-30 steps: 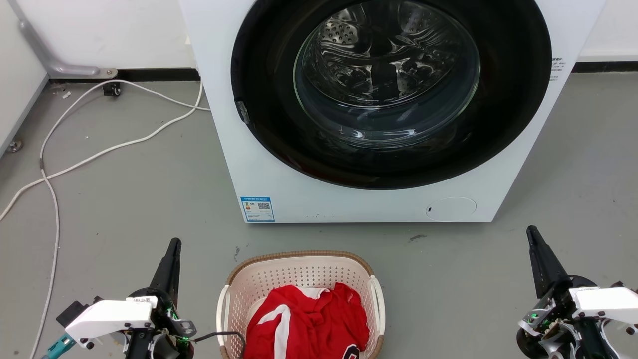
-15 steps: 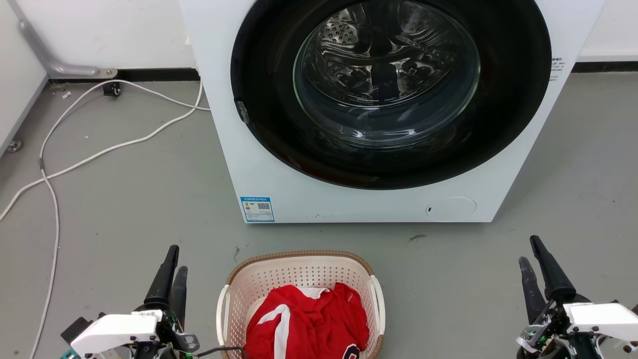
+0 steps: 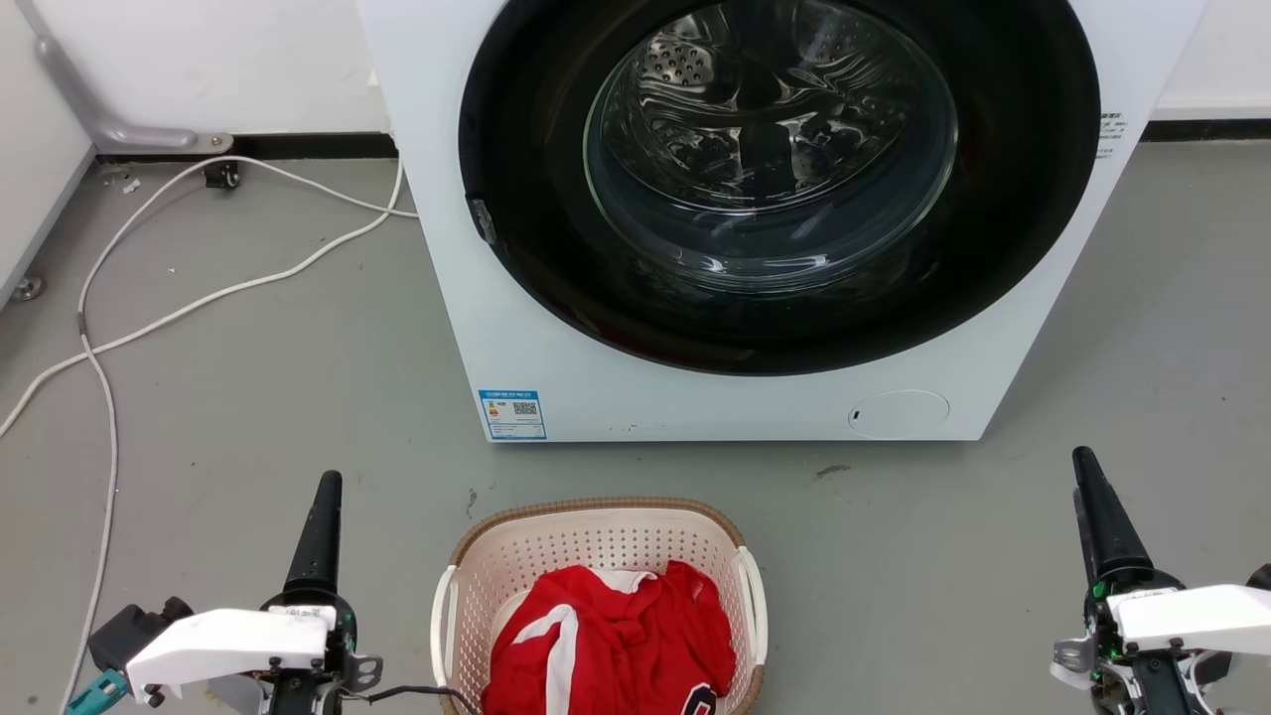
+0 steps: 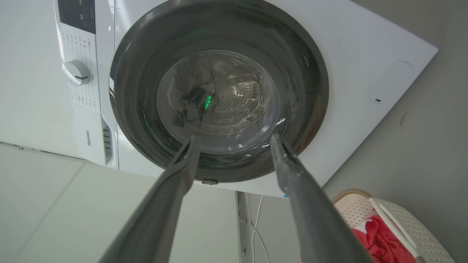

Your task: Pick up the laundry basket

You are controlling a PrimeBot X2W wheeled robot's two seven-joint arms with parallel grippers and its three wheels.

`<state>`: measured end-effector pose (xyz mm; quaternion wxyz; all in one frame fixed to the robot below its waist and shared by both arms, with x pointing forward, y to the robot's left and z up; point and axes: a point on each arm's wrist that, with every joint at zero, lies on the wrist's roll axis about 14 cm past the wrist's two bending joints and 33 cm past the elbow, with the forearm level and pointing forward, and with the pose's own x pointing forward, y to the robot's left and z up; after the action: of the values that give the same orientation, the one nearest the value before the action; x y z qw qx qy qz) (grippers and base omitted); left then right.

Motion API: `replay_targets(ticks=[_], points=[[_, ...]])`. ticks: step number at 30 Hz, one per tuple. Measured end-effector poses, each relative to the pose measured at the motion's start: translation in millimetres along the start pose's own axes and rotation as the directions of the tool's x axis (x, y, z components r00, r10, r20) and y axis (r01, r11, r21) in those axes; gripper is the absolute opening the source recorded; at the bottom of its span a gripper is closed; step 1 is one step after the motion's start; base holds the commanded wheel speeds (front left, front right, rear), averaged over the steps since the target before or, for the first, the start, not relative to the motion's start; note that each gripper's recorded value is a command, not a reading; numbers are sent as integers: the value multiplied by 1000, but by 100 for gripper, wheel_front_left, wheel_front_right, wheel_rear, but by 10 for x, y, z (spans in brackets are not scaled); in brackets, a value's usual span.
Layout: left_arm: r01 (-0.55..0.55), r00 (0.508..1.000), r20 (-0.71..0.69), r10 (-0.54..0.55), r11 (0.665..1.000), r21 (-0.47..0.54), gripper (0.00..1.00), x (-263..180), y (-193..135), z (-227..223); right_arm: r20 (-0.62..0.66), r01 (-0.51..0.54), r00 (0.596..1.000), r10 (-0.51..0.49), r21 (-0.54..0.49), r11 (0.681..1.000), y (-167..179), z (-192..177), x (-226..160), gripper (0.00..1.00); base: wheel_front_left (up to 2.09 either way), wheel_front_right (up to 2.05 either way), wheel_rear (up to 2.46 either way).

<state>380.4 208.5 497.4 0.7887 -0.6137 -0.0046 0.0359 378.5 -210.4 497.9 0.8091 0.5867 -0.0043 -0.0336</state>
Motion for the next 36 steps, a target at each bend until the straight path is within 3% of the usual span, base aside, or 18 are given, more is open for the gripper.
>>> replay_targets(ticks=[10,20,36], points=[[9,1000,5,-10,979,204,100,-12,-57,-17,0,-30,1000,31,-255,966,92,-10,-34,100,0,0,0],[20,1000,4,-24,924,383,100,-35,-104,-58,3,-48,998,56,-458,888,150,-11,-68,100,0,0,0],[44,998,13,-64,812,582,100,-72,-185,-74,9,-74,994,106,-660,747,260,2,-111,100,0,0,0]])
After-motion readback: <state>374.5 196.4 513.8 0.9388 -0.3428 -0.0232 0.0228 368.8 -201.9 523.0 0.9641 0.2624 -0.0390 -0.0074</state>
